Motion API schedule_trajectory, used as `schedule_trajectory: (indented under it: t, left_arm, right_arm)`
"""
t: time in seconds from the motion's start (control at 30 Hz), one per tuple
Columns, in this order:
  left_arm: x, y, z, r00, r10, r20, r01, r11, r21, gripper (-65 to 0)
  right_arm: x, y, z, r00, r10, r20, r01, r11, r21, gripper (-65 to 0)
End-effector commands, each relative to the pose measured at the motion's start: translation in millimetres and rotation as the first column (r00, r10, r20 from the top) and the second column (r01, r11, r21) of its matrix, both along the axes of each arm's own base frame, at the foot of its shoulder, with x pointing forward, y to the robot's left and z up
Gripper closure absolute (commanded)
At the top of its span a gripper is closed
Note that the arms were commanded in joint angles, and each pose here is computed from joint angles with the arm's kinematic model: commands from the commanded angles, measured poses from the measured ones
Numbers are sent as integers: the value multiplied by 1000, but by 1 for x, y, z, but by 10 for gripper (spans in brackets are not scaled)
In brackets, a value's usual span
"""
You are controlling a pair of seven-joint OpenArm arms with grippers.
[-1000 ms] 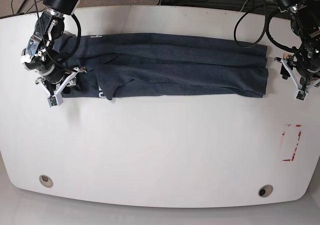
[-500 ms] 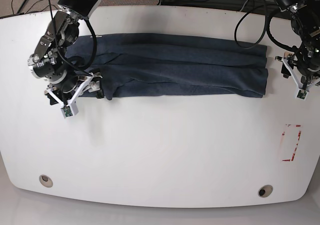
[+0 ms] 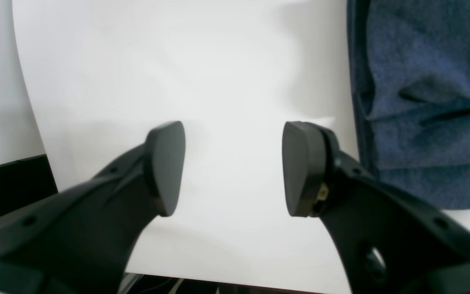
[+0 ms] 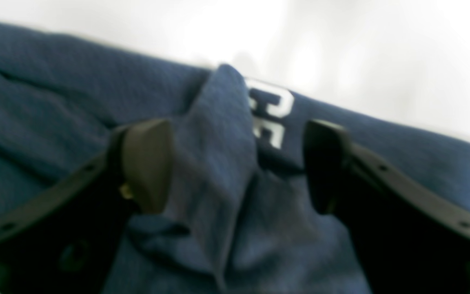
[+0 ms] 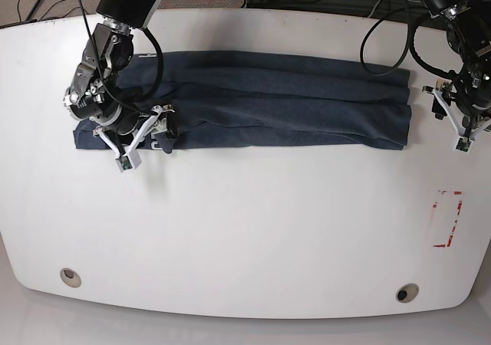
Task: Layout the t-shirt on the table in an organized manner, then fold the t-shirt properly
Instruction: 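Regrasp the strip end with the right gripper and pull it outward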
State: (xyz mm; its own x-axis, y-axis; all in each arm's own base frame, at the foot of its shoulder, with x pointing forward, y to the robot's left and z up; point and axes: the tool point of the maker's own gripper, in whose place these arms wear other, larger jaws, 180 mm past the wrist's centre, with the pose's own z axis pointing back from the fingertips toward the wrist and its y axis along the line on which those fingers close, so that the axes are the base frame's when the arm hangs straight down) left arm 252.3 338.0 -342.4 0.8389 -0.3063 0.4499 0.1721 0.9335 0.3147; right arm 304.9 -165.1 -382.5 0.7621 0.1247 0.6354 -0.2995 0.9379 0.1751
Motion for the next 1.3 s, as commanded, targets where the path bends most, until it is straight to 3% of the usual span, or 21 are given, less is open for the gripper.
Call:
schedule_trajectory:
  t: [0.0,0.17,0.47,0.8,1.27]
  left_arm:
    - [6,6,12,999,-7,36,6,1000,23,-351]
    - [6,6,12,999,-7,36,6,1000,23,-351]
    - [7,4,11,999,-9,36,9,1000,19,-351]
    - [7,4,11,999,-11,35,10,1000,19,-351]
    - [7,4,11,999,-11,33,10,1000,23,-351]
  right_arm:
    - [8,0,2,1000,-5,26,4,1000,24,-387]
    - [6,0,-4,1000,-5,11,4,999,36,-303]
    - [5,-2,18,997,3,77,-3,1000,-7,0]
    - [-6,4,46,991,58,119,-47,995,-88,-6]
    - [-51,21,42,991,116,73,-117,993,13,-11]
